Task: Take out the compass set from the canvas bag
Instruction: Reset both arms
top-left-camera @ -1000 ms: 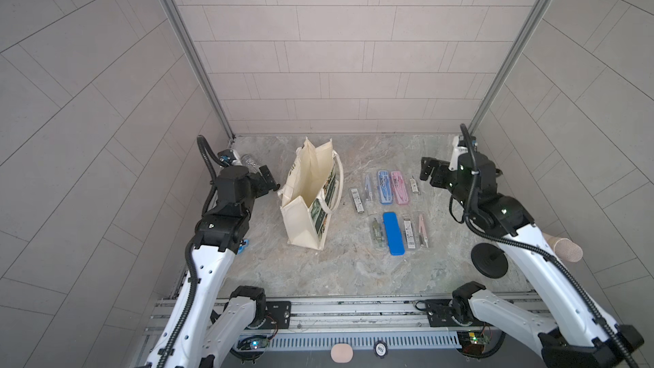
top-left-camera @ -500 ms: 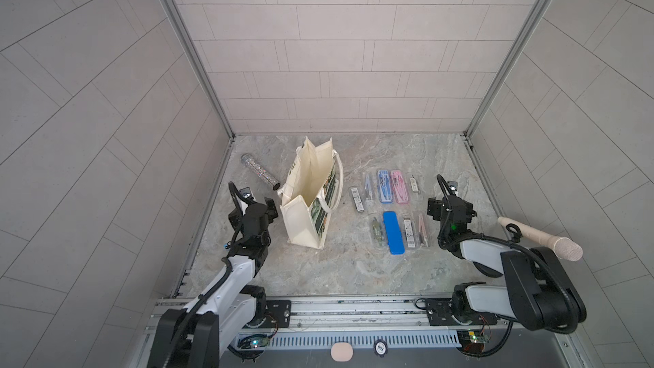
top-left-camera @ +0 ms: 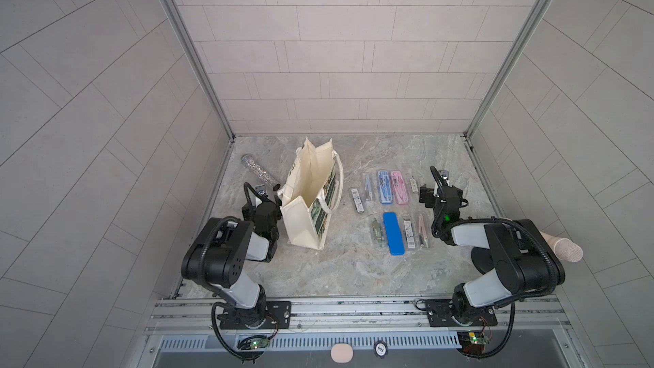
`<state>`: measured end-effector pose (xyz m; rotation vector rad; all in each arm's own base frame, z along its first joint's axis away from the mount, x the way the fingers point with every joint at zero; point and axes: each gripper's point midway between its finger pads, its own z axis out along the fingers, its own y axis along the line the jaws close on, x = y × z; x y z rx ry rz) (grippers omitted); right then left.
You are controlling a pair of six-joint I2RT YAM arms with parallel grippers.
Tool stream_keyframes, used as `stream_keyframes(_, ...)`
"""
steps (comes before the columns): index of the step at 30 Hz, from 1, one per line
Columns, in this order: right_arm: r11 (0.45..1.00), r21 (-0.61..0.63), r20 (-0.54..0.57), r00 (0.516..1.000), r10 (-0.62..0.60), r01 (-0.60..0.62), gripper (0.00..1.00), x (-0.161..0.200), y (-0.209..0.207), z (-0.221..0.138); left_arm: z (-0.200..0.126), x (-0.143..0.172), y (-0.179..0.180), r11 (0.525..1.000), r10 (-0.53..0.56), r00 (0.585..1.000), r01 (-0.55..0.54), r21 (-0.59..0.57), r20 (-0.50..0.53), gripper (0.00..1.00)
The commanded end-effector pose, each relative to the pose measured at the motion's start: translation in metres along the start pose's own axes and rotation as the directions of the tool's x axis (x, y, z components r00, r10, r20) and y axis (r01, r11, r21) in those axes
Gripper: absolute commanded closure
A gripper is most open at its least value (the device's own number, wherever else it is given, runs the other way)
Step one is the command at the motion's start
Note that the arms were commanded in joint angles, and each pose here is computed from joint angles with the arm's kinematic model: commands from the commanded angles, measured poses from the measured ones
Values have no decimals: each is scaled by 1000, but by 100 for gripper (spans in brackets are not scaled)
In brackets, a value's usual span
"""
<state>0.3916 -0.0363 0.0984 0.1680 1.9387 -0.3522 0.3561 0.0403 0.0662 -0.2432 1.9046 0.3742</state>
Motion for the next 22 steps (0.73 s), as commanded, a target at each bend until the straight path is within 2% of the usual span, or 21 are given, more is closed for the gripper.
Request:
stream_keyframes(1, 1000, 22, -37, 999, -8, 9, 0, 8, -4, -1, 12, -37, 1, 998, -39, 998, 41, -46, 45, 0)
stream_keyframes(3, 1000, 20, -43, 999, -7, 8, 0, 8, -4, -2, 21, -34, -2, 998, -23, 1000, 23, -53, 0, 0)
stream_keyframes(5, 1000, 20, -42, 999, -7, 8, 0, 8, -4, -2, 22, -37, 0, 998, -28, 999, 29, -51, 30, 0)
stream_keyframes(22, 1000, 17, -45, 999, -6, 7, 0, 9, -4, -1, 20, -37, 0, 998, -32, 999, 34, -45, 31, 0)
